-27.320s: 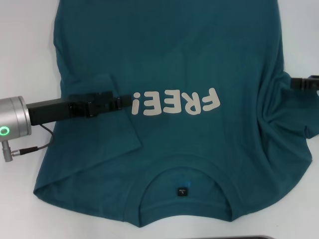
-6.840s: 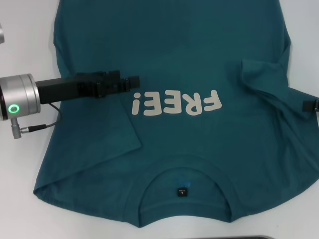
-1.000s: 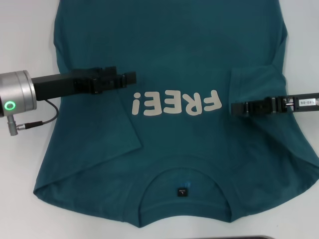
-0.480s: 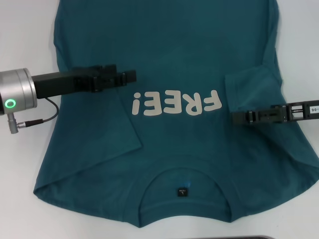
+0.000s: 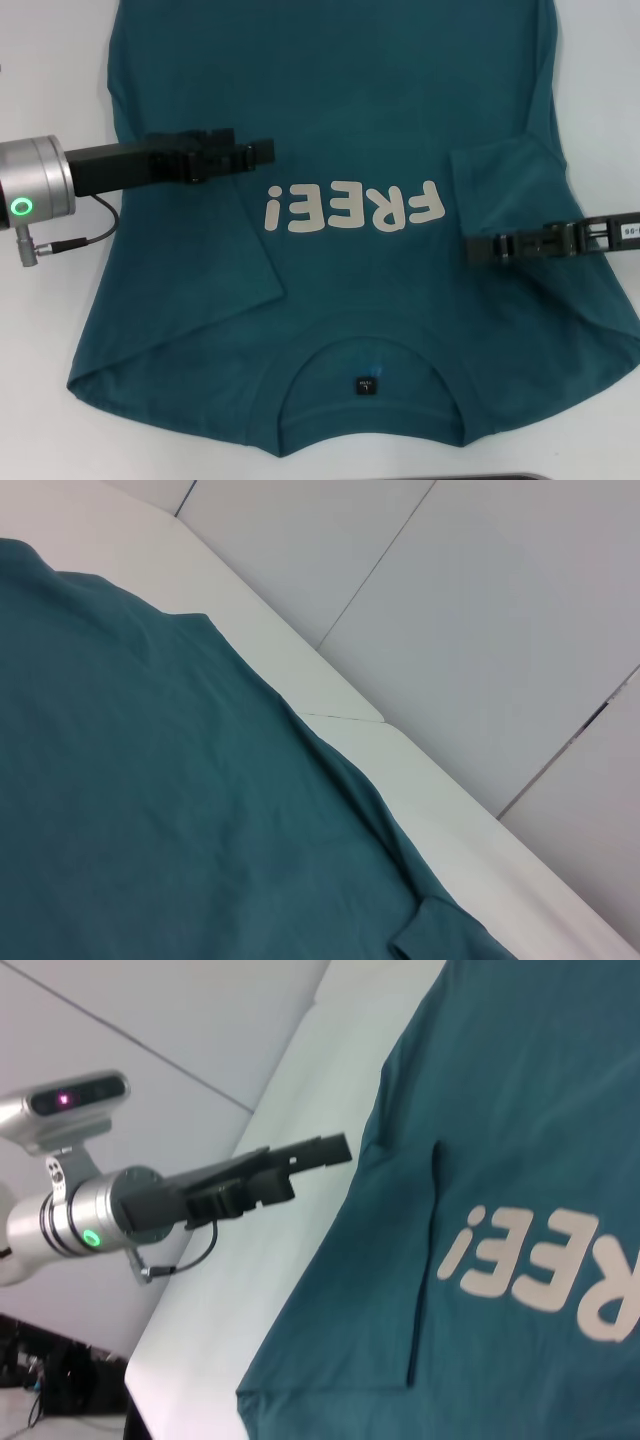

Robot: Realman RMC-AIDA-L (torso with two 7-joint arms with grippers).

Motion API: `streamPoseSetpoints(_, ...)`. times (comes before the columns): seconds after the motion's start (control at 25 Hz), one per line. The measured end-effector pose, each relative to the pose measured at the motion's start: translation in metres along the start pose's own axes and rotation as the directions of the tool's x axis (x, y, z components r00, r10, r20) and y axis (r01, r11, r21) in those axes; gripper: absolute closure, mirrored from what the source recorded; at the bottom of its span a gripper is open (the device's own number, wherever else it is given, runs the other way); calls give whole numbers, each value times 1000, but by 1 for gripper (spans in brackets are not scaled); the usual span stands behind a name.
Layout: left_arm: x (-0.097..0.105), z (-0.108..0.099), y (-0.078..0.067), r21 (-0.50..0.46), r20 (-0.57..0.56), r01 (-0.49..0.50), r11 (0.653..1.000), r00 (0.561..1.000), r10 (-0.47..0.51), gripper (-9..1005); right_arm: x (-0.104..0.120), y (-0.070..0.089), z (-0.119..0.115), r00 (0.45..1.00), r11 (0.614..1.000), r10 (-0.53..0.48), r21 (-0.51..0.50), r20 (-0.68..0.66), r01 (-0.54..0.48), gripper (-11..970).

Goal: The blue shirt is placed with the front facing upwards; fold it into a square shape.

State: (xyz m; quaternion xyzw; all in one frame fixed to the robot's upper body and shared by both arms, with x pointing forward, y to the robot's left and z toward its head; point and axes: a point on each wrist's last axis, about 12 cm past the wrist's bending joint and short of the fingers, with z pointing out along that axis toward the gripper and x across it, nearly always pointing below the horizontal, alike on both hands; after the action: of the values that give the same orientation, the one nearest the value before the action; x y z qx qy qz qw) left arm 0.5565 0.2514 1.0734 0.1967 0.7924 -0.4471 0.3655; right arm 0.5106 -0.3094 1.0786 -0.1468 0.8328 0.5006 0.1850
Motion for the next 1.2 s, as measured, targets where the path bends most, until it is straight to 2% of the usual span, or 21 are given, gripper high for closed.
streamPoseSetpoints(0.24,0,0,0,2,-2,-2,1000,1000,2,113,2,1,7,999,1000,15,-9,-51,-16,41)
streamPoseSetpoints(0.64,1,0,-1,6,-4,-1,1000,1000,1,113,5,-2,2,997,999,45,11,-56,-45,40)
streamPoseSetpoints(0.96,-1,2,-1,10,-6,-5,1000,1000,5,112,8,-3,3,991,998,64,33,-117,-60,40)
streamPoseSetpoints(1.2,-1,2,-2,10,-5,-4,1000,1000,4,112,9,0,3,989,998,57,9,-137,-57,41)
